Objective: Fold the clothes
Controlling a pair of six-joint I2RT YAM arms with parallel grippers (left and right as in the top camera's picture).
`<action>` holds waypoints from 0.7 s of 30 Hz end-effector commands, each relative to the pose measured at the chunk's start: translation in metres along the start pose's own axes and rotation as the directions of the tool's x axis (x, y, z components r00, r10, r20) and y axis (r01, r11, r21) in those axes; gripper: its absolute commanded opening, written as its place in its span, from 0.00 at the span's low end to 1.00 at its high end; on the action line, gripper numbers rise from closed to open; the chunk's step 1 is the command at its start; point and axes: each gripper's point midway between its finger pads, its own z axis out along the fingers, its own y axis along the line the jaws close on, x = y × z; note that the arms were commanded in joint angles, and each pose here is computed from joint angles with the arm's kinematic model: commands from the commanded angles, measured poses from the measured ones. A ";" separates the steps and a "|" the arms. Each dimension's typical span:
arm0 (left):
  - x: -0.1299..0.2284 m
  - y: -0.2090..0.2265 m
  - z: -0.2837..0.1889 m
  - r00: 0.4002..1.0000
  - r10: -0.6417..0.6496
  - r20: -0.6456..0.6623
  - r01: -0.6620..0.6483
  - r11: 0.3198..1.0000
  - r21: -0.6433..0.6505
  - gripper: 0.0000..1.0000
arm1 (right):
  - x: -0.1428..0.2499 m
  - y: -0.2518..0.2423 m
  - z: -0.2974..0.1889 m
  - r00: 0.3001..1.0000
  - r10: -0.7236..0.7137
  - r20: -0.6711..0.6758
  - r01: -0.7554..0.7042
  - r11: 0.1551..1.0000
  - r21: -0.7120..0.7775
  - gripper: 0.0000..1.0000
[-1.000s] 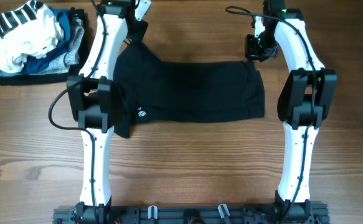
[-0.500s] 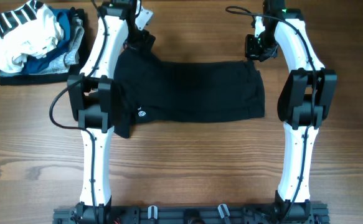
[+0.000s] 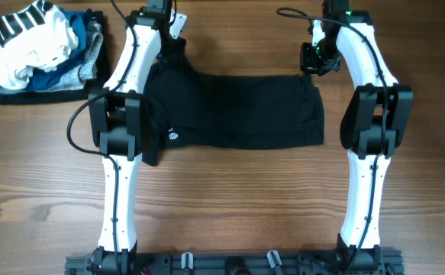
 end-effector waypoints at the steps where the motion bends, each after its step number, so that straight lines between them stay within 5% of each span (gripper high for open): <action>1: 0.006 -0.003 0.012 1.000 -0.025 -0.020 0.025 1.000 -0.001 0.04 | 0.002 -0.001 0.010 1.000 0.010 -0.013 -0.010 1.000 0.006 0.04; 21: -0.055 0.020 0.004 0.966 -0.101 0.239 0.122 0.990 -0.076 0.04 | -0.074 -0.015 -0.017 0.958 -0.018 0.285 -0.003 0.997 0.074 0.04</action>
